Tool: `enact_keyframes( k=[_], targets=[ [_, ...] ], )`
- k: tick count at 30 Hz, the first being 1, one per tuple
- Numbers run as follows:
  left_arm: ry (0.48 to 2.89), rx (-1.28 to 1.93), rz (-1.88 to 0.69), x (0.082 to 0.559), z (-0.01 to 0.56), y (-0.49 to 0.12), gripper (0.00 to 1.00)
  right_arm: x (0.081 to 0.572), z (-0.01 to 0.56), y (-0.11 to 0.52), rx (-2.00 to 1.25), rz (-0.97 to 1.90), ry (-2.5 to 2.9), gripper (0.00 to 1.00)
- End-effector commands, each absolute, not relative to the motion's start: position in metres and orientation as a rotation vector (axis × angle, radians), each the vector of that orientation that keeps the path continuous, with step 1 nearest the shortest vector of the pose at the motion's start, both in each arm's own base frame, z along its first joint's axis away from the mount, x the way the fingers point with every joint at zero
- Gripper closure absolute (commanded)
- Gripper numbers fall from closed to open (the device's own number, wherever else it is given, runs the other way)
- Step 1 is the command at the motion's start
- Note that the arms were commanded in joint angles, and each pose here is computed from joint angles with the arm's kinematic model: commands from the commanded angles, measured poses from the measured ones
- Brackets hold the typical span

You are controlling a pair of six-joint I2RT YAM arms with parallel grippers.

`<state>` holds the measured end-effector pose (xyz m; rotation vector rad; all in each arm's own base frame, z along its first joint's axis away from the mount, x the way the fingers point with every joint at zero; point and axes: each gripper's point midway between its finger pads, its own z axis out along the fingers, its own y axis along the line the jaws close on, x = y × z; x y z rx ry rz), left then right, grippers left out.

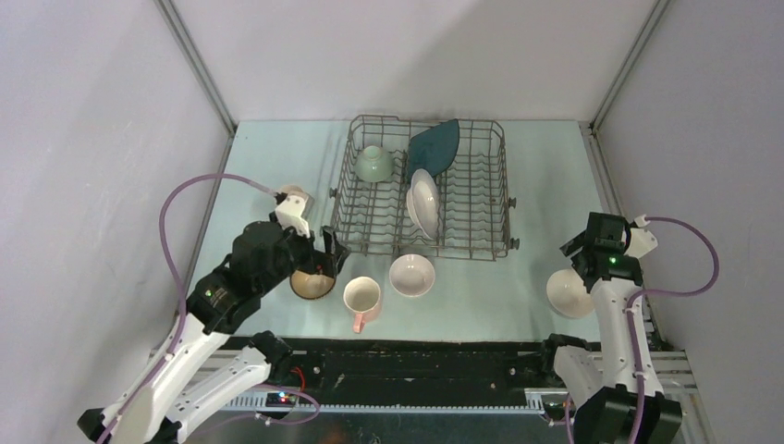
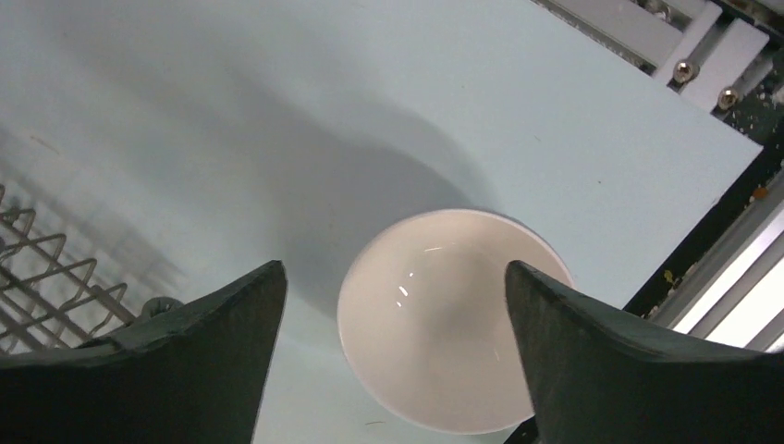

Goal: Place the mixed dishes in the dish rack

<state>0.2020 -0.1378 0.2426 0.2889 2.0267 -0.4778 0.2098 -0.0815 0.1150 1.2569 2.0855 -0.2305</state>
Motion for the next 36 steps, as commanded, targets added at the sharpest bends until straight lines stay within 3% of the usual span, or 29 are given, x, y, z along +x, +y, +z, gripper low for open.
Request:
enact_keyframes(
  k=[1,3,5,9,12,15,18,31,34,36],
  targets=[
    [1.965,0.401,-0.547,0.203,0.248,-0.155,0.0,0.218,0.129,-0.097,1.307,-0.25,1.999,0.17],
    [1.985,0.424,-0.546,0.202,0.241,-0.156,0.0,0.218,0.128,-0.102,1.321,-0.279,1.992,0.34],
    [2.009,0.444,-0.544,0.201,0.234,-0.158,0.0,0.219,0.123,-0.103,1.331,-0.291,2.003,0.43],
    [2.036,0.448,-0.527,0.202,0.228,-0.157,0.0,0.223,0.108,-0.098,1.374,-0.272,2.055,0.5],
    [2.037,0.449,-0.53,0.201,0.226,-0.157,0.0,0.224,0.1,-0.094,1.394,-0.252,2.086,0.47],
    [2.039,0.452,-0.532,0.2,0.225,-0.157,0.0,0.227,0.095,-0.089,1.395,-0.224,2.113,0.29],
    [2.037,0.451,-0.537,0.2,0.225,-0.157,0.0,0.232,0.096,-0.082,1.406,-0.161,2.111,0.24],
    [2.026,0.409,-0.515,0.2,0.229,-0.15,0.0,0.233,0.067,-0.065,1.493,-0.144,2.209,0.25],
    [2.026,0.405,-0.516,0.2,0.228,-0.15,0.0,0.236,0.061,-0.066,1.493,-0.171,2.22,0.29],
    [2.028,0.405,-0.515,0.2,0.229,-0.15,0.0,0.24,0.057,-0.067,1.485,-0.172,2.222,0.4]
  ],
)
